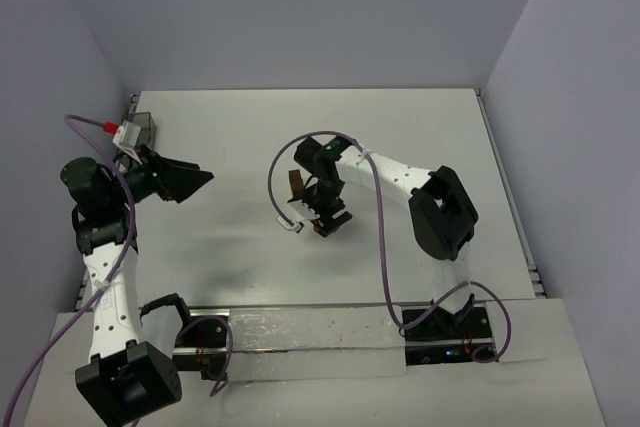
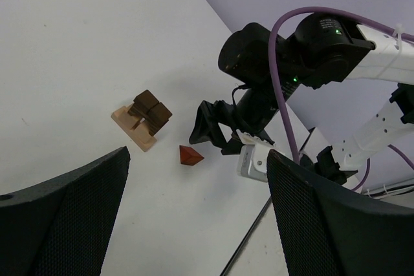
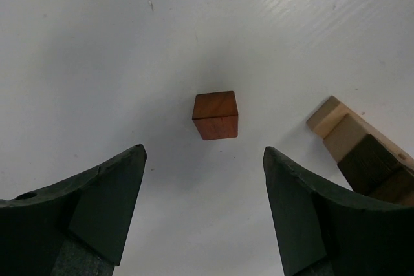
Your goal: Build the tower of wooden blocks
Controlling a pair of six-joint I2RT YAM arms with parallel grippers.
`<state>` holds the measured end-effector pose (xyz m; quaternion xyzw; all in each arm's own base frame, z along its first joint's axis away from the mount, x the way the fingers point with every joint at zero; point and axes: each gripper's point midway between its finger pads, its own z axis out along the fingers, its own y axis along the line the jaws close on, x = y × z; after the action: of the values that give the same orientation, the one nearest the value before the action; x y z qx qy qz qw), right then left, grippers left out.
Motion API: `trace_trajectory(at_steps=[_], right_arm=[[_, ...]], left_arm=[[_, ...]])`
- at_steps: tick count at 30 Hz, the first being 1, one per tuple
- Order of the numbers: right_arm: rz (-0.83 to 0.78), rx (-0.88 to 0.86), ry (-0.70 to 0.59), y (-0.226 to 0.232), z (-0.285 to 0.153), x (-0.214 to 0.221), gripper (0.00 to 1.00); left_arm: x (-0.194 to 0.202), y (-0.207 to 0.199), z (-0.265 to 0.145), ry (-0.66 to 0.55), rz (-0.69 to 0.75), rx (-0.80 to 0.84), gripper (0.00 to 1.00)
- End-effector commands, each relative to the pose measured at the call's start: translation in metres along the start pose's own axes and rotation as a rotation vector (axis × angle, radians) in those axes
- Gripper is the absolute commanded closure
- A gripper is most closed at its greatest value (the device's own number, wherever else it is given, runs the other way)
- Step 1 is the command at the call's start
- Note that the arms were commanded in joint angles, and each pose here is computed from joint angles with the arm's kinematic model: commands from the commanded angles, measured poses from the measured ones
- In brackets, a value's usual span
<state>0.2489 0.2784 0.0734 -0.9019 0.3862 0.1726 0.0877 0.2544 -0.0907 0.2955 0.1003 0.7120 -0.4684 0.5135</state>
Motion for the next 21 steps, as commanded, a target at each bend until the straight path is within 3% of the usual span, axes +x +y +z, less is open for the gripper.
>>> trace_trajectory(at_steps=[1,15,21], right_arm=[[-0.047,0.013,0.04,-0.008,-0.005,0.001,0.2],[-0.053,-0.011,0.056,-0.02,0.019,0.0,0.25],[-0.062,-0.022,0.081,-0.019,0.026,0.004,0.34]], left_arm=[[-0.004,-0.007,0.001,-0.01,0.029,0.043,0.08],[0.0,-0.002,0.001,0.005,0.032,0.023,0.07],[-0.001,0.001,0.002,0.003,0.028,0.016,0.07]])
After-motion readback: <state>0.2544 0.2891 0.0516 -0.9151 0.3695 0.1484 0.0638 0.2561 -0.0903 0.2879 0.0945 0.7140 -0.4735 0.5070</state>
